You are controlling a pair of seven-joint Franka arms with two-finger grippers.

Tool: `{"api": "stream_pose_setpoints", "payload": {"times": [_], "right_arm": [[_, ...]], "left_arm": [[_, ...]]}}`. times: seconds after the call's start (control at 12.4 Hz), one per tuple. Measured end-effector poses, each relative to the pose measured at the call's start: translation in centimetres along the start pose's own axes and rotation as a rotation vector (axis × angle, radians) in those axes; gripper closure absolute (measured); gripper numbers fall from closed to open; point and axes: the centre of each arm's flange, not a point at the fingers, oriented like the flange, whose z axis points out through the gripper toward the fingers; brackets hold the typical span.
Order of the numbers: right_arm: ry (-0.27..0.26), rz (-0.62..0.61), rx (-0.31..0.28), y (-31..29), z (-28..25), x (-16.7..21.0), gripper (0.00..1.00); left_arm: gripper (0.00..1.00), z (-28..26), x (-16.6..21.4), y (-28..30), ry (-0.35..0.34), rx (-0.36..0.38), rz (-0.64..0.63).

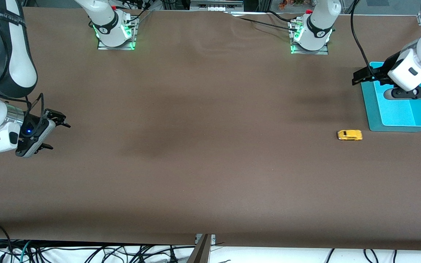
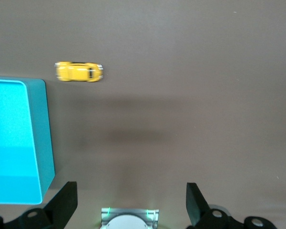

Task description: Wind and store yellow beetle car

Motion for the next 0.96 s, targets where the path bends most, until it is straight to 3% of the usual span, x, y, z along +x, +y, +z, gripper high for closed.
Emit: {"api": "stream_pose_setpoints", "payload": {"times": [0.32, 0.64, 0.96], "right_arm": [[-0.008, 0.288, 0.013, -2.0, -2.7, 0.1, 0.0], [-0.033, 0.531, 0.031, -3.7, -5.6, 0.5, 0.0], [-0.054, 0.638, 0.02, -3.8, -7.0, 0.3, 0.0]], "left_arm": [[0.0, 7.7, 0.0, -2.3, 0.04, 0.027, -0.007], [0.0, 13.7, 0.4, -8.0, 0.083, 0.024, 0.087], [0.0, 20.8, 3.9, -13.5, 0.097, 0.028, 0.262]]}}
